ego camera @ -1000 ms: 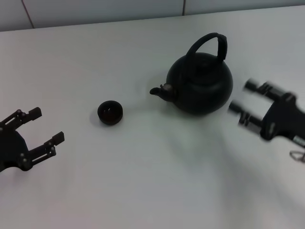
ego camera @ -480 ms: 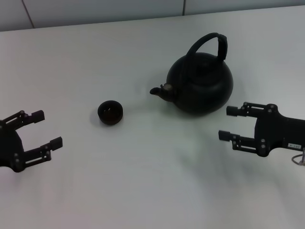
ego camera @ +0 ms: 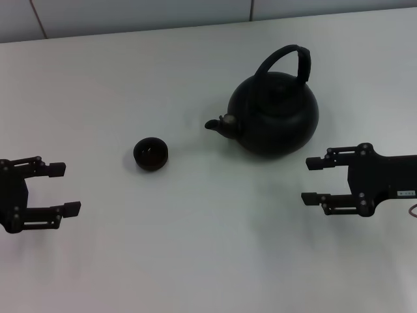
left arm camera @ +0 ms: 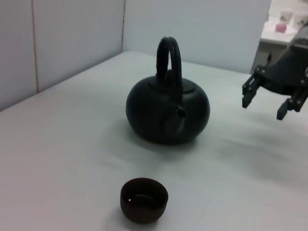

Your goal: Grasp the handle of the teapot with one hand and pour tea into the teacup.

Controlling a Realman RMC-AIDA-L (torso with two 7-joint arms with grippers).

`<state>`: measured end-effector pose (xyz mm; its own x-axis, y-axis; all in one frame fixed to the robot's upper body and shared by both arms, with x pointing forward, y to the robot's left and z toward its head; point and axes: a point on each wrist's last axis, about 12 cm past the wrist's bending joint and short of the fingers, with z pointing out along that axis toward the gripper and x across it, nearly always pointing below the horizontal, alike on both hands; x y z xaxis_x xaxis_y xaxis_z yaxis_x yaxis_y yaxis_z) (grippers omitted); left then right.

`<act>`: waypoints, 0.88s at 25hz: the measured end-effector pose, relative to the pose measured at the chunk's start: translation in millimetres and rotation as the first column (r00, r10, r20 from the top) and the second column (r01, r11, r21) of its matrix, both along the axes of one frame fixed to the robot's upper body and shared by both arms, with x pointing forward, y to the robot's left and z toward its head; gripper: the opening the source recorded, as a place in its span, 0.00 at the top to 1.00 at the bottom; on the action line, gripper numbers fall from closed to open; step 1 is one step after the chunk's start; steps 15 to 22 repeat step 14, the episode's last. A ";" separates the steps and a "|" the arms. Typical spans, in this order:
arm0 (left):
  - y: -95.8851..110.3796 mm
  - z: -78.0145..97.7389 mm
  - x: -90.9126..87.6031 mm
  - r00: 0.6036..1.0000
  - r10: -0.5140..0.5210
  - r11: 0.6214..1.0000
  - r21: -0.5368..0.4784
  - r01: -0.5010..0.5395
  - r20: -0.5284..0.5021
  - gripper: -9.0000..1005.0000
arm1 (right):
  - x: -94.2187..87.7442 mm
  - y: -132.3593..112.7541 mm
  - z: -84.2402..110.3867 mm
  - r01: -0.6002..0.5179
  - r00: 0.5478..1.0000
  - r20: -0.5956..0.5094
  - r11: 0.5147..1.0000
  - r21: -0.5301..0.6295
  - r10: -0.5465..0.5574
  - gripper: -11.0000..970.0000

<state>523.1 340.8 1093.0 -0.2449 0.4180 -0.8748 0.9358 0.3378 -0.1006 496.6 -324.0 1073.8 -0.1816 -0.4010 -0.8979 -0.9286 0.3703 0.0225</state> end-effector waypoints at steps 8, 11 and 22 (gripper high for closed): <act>-3.4 0.5 2.2 1.000 -0.007 1.000 -0.001 0.007 0.006 0.19 | 0.9 0.1 -0.2 0.007 1.000 0.005 1.000 0.000 -0.007 0.33; -4.8 0.0 2.1 1.000 -0.007 1.000 -0.005 0.007 0.008 0.19 | 1.7 0.9 -0.1 0.004 1.000 0.006 1.000 0.000 -0.004 0.33; -5.6 -0.4 2.2 1.000 -0.007 1.000 -0.006 0.007 0.009 0.19 | 3.2 2.0 0.4 0.001 1.000 0.010 1.000 0.000 -0.001 0.33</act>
